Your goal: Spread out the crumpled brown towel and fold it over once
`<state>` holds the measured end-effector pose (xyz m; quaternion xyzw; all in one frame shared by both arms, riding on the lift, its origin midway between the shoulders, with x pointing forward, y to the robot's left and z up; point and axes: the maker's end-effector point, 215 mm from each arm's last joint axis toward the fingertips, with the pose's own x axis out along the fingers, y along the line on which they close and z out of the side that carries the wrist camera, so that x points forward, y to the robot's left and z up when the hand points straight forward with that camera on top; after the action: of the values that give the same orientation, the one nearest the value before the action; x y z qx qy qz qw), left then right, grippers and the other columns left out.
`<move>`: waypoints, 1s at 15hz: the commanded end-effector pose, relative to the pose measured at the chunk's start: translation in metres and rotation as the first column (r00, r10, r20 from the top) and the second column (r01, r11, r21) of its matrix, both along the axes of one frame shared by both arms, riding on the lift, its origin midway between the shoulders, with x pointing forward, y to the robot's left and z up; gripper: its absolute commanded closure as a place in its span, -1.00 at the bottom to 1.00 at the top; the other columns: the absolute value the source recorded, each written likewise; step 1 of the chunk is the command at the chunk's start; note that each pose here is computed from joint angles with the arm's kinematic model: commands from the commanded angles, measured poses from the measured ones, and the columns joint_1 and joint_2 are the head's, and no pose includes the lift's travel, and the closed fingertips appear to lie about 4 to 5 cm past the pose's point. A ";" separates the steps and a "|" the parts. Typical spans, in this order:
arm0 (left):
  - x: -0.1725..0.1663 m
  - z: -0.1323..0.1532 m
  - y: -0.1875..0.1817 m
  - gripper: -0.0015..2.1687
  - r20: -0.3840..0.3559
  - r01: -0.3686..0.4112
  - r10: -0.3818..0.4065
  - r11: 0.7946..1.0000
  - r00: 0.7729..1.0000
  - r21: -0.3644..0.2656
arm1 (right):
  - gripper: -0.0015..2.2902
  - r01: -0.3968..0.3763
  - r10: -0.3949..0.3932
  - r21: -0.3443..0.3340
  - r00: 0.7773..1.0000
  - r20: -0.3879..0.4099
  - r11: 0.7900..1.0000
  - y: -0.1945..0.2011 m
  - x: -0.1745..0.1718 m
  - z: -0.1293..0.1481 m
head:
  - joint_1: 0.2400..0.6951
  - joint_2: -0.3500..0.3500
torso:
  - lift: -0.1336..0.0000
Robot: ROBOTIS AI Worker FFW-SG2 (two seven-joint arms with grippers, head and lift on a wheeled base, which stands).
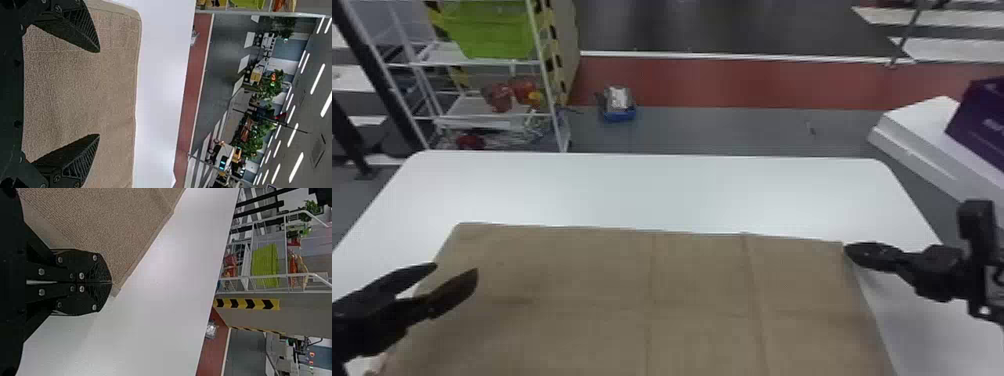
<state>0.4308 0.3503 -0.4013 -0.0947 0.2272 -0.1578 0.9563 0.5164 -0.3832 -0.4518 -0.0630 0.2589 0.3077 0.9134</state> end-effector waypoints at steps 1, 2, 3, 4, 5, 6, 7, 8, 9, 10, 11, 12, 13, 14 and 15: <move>0.000 0.000 -0.001 -0.87 0.000 0.002 -0.002 1.000 1.000 0.002 | -0.57 0.003 -0.002 -0.010 0.999 0.055 1.000 -0.001 -0.001 0.010 | 1.00 -0.11 | -0.84; 0.000 0.001 -0.001 -0.87 0.001 0.003 -0.003 1.000 1.000 0.002 | -0.93 0.003 -0.003 -0.010 0.998 0.056 1.000 -0.001 0.000 0.010 | 1.00 -0.11 | -0.84; 0.000 0.002 -0.001 -0.87 0.003 0.004 -0.004 1.000 1.000 0.002 | -0.93 0.013 -0.012 -0.019 0.998 0.061 1.000 -0.002 0.004 0.011 | 1.00 -0.12 | -0.84; 0.000 0.001 -0.001 -0.87 0.001 0.004 -0.004 1.000 1.000 0.002 | -0.93 0.022 -0.020 -0.030 0.998 0.065 0.999 -0.002 0.007 0.010 | 1.00 -0.12 | -0.84; -0.001 0.000 -0.001 -0.87 0.000 0.004 -0.004 1.000 1.000 0.002 | -0.92 0.027 -0.024 -0.039 0.998 0.063 0.999 -0.003 0.012 0.008 | 1.00 -0.12 | -0.84; -0.002 -0.001 0.000 -0.87 -0.003 0.002 -0.002 1.000 1.000 0.004 | -0.90 0.020 -0.016 -0.050 0.997 0.073 0.999 0.002 0.016 0.007 | 1.00 -0.13 | -0.84; -0.002 -0.001 0.001 -0.87 -0.004 0.001 -0.001 1.000 1.000 0.005 | -0.88 0.013 -0.010 -0.049 0.997 0.072 0.999 0.007 0.020 0.005 | 1.00 -0.13 | -0.84; -0.003 -0.002 0.002 -0.87 -0.007 -0.001 0.001 1.000 1.000 0.005 | -0.86 0.002 0.001 -0.049 0.998 0.064 0.999 0.016 0.023 0.003 | 1.00 -0.12 | -0.84; -0.003 -0.002 0.003 -0.87 -0.006 0.000 0.000 1.000 1.000 0.007 | -0.83 -0.007 0.009 -0.052 0.999 0.053 0.999 0.022 0.027 -0.001 | 1.00 -0.11 | -0.84; -0.003 -0.003 0.003 -0.87 -0.006 0.000 0.000 1.000 1.000 0.007 | -0.81 -0.012 0.014 -0.055 0.999 0.039 0.998 0.027 0.030 -0.005 | 1.00 -0.07 | -0.84; -0.003 -0.003 0.004 -0.87 -0.006 -0.001 0.001 1.000 1.000 0.007 | -0.76 -0.021 0.023 -0.064 0.999 0.024 0.998 0.031 0.030 -0.009 | 1.00 -0.05 | -0.84; -0.003 -0.002 0.006 -0.87 -0.003 -0.001 0.001 1.000 1.000 0.010 | -0.69 -0.023 0.024 -0.069 1.000 0.013 0.997 0.032 0.031 -0.011 | 1.00 -0.03 | -0.84; -0.003 -0.002 0.008 -0.87 -0.003 -0.003 0.003 1.000 1.000 0.012 | -0.69 -0.020 0.020 -0.068 1.000 0.008 0.998 0.031 0.031 -0.012 | 1.00 -0.01 | -0.84; -0.003 -0.001 0.010 -0.87 -0.002 -0.003 0.004 1.000 1.000 0.014 | -0.64 -0.011 0.010 -0.066 1.000 -0.015 0.998 0.028 0.029 -0.015 | 1.00 0.00 | -0.84; -0.003 0.000 0.010 -0.87 -0.001 -0.004 0.004 1.000 1.000 0.013 | -0.61 -0.008 0.006 -0.068 1.000 -0.023 0.998 0.024 0.028 -0.015 | 1.00 0.01 | -0.84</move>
<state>0.4274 0.3589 -0.4025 -0.0894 0.2291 -0.1547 0.9569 0.5456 -0.3541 -0.4656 -0.0940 0.2711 0.3065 0.9076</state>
